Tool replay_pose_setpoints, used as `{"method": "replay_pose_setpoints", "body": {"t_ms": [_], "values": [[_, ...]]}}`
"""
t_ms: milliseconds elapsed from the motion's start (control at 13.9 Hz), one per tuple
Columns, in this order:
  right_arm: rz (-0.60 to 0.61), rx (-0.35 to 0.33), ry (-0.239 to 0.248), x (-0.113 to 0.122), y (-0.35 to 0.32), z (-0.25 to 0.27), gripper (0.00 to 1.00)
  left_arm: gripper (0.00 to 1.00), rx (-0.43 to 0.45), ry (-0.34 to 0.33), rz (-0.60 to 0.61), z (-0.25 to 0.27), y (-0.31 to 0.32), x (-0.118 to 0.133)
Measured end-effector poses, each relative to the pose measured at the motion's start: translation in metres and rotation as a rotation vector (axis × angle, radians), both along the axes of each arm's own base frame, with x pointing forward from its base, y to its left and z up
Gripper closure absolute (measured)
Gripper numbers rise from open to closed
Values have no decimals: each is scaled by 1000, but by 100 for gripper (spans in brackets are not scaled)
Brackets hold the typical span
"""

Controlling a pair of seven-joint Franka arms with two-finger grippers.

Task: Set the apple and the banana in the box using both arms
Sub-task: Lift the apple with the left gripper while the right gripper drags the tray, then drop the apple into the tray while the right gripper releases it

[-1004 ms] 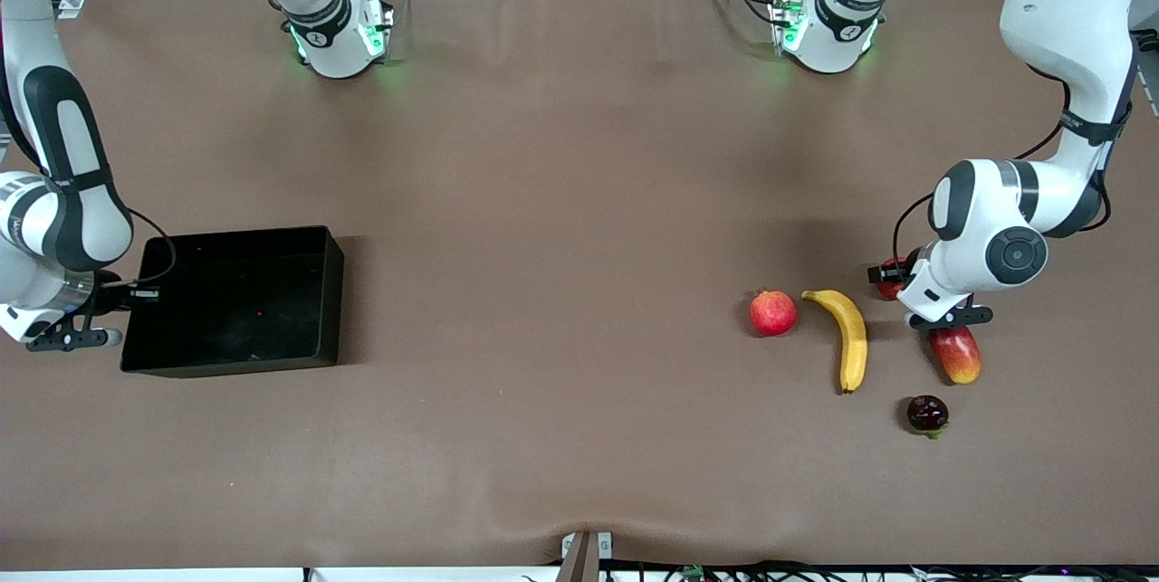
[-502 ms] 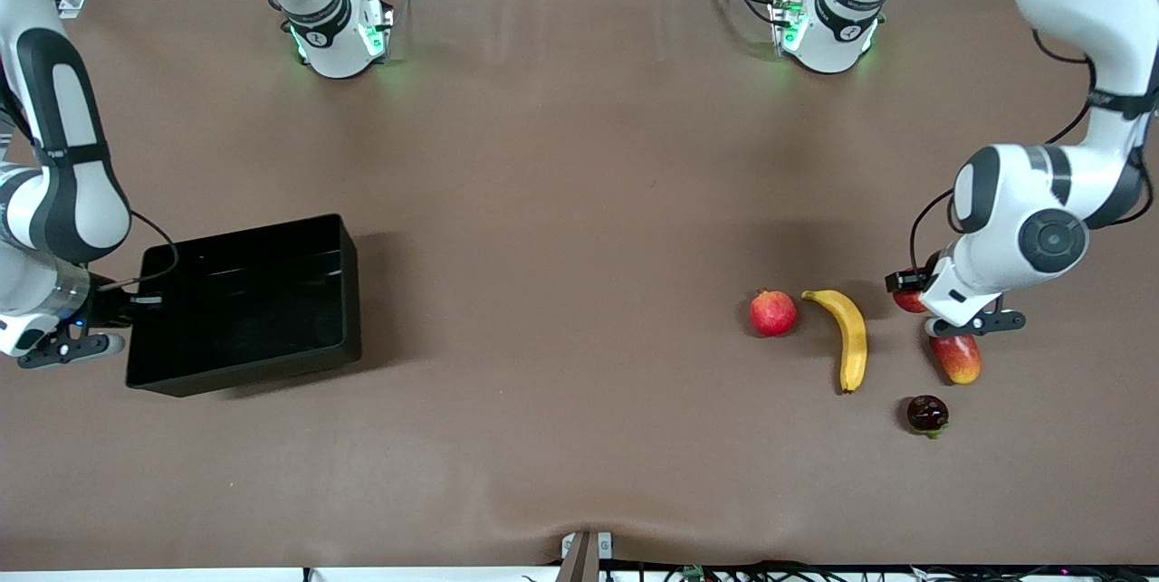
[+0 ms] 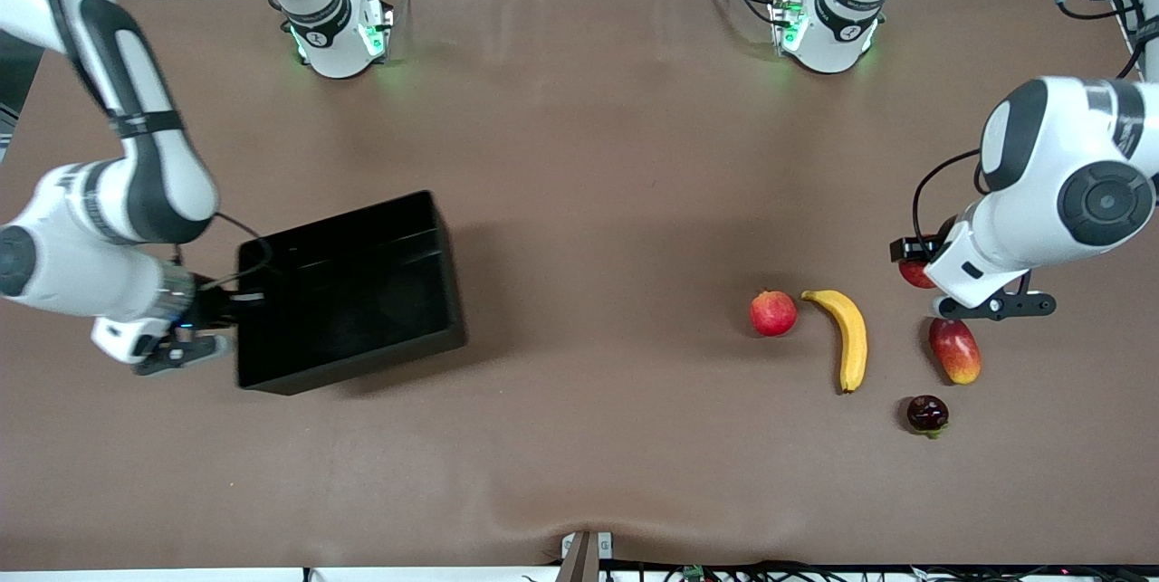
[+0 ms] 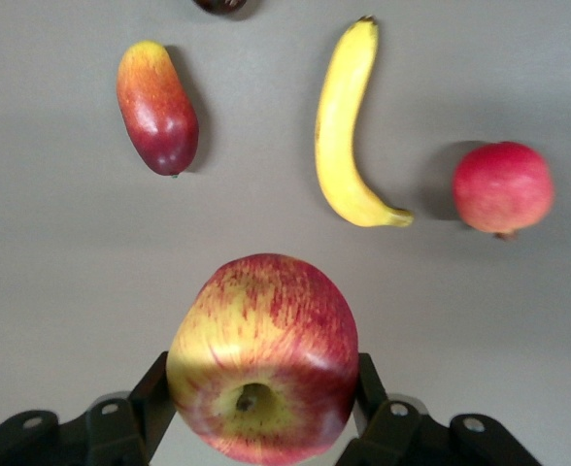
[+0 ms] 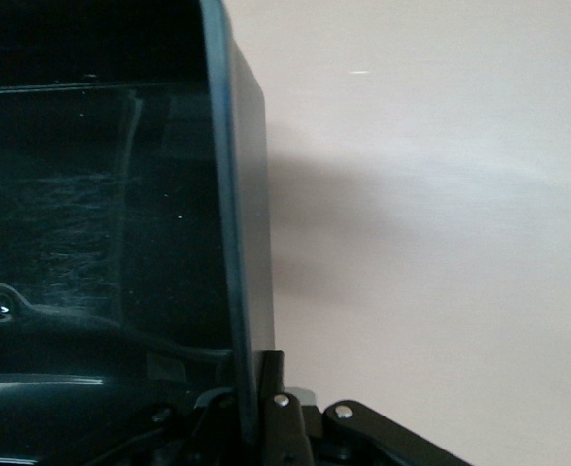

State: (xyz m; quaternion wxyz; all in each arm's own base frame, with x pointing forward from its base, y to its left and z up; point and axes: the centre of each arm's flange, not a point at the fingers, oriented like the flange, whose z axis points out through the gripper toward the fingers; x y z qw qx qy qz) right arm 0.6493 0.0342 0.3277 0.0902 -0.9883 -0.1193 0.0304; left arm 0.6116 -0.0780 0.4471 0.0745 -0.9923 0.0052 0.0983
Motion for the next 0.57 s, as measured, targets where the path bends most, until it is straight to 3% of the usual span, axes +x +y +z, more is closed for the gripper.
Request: {"method": "replay_pose_setpoints", "body": {"t_ms": [287,574], "values": [[-38,-17,55,-16,92,-5,97,25,-68,-30,30,32,-37,-10],[-206,-50,79,-53,224,-2,97,25,-132,-32,121,38,-85,-22]]}}
